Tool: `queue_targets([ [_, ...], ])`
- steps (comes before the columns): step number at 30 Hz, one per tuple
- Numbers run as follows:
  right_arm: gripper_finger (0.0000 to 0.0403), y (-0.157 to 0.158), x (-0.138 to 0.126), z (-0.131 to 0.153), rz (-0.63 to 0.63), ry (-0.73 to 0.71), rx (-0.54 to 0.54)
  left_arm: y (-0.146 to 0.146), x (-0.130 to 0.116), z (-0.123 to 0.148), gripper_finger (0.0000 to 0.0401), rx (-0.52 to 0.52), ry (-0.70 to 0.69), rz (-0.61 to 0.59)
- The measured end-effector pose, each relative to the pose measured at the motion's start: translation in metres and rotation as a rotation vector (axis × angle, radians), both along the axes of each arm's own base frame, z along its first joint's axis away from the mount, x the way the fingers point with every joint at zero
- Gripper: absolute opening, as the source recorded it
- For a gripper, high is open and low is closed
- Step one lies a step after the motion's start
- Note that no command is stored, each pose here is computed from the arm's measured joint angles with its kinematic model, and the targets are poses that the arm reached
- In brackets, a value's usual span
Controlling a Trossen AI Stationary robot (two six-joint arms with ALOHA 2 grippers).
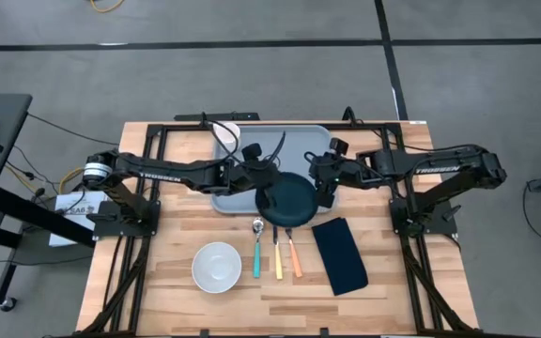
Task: Set up tray
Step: Put the black plate on the gray tray below the white mug
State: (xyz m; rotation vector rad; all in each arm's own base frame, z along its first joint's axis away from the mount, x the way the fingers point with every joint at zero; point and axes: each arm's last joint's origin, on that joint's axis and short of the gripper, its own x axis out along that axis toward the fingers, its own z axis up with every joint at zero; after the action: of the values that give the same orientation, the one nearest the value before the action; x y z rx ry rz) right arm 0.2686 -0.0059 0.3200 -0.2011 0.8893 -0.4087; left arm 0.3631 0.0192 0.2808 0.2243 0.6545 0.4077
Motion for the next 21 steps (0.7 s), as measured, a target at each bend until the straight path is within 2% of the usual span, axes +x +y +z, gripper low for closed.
queue_targets([
  [7, 0.0184, 0.0, -0.001, 0.0, -0.003, 0.016, -0.024, 0.018, -0.006, 0.021, 0.0, 0.0, 0.079, 0.056],
  [11, 0.019, -0.002, -0.004, -0.002, -0.02, 0.052, -0.046, 0.046, -0.019, 0.033, 0.0, -0.079, 0.163, 0.064],
  [15, 0.0194, -0.001, -0.006, -0.003, -0.022, 0.075, -0.043, 0.081, -0.033, 0.044, 0.0, -0.165, 0.235, 0.023],
  [18, 0.0194, -0.001, -0.007, -0.004, -0.025, 0.089, -0.039, 0.107, -0.043, 0.052, 0.0, -0.125, 0.271, -0.044],
  [21, 0.0192, -0.001, -0.008, -0.005, -0.03, 0.102, -0.036, 0.127, -0.055, 0.055, 0.0, -0.065, 0.345, -0.166],
])
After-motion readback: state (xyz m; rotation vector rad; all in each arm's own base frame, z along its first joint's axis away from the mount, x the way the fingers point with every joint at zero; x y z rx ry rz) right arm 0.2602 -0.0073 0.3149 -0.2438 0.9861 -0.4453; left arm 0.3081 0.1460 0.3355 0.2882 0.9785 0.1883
